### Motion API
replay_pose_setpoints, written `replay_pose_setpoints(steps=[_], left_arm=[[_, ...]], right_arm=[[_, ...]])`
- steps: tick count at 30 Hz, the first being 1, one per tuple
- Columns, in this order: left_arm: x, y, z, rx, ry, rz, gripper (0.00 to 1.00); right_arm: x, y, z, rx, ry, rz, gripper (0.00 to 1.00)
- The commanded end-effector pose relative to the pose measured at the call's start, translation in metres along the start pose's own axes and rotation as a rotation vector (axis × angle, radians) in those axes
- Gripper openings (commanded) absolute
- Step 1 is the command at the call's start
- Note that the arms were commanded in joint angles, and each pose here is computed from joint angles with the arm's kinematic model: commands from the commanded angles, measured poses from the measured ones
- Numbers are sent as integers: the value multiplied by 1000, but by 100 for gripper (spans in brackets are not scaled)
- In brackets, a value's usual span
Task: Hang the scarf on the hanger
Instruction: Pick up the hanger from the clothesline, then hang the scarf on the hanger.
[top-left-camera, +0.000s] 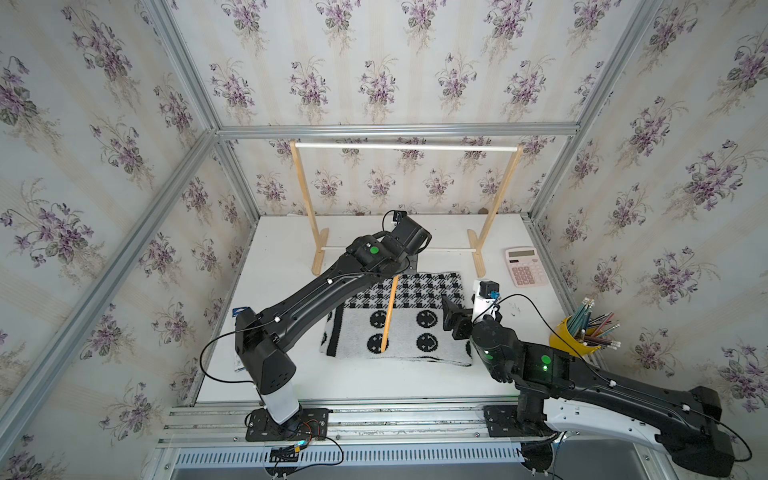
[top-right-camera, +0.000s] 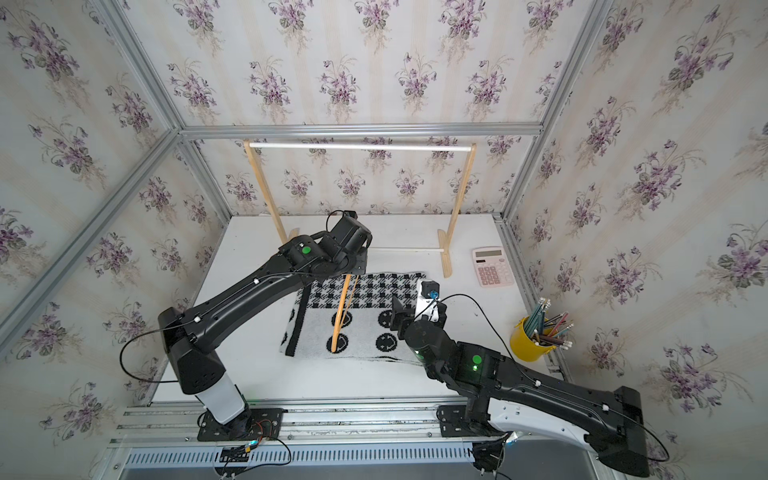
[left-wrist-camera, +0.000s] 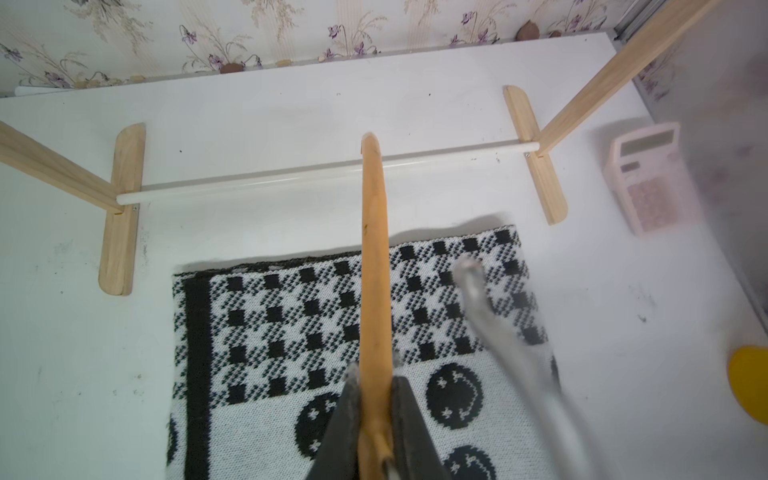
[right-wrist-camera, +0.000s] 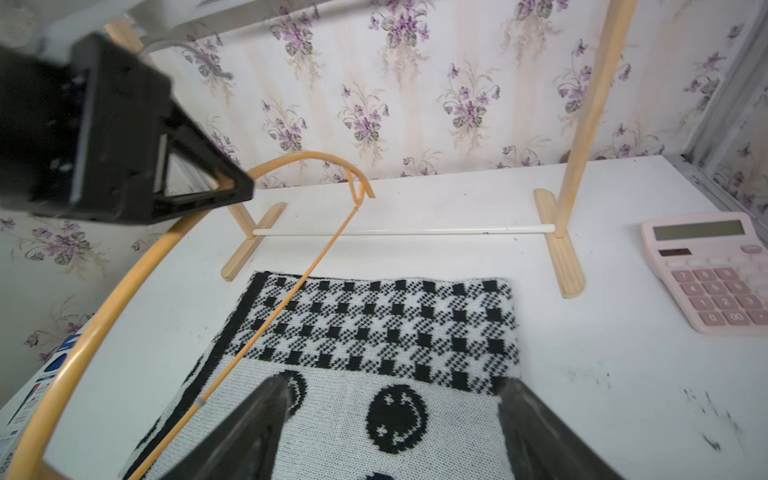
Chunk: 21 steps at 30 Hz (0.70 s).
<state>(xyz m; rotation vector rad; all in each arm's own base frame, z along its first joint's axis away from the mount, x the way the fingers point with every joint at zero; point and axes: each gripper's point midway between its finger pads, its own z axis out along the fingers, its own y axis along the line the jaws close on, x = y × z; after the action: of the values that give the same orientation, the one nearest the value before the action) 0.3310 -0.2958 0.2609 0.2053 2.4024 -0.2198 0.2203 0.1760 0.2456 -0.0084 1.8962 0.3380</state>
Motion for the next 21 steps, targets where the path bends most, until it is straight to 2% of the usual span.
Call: replay_pose_setpoints(steps=[1, 9, 12, 16, 21], left_arm=[[-13, 3, -8, -3, -123, -67, 0], [-4, 28, -22, -53, -218, -180, 0], [1, 29, -20, -49, -217, -210, 0], [9, 29, -17, -40, -202, -232, 0], [13, 31, -15, -37, -208, -237, 0]], right_arm=[[16, -10, 7, -14, 87, 60, 84], [49, -29, 55, -128, 257, 240, 84], [64, -35, 71, -154, 337, 274, 85], [69, -66, 87, -134, 374, 360, 85], [91, -90, 91, -48, 437, 360, 84]])
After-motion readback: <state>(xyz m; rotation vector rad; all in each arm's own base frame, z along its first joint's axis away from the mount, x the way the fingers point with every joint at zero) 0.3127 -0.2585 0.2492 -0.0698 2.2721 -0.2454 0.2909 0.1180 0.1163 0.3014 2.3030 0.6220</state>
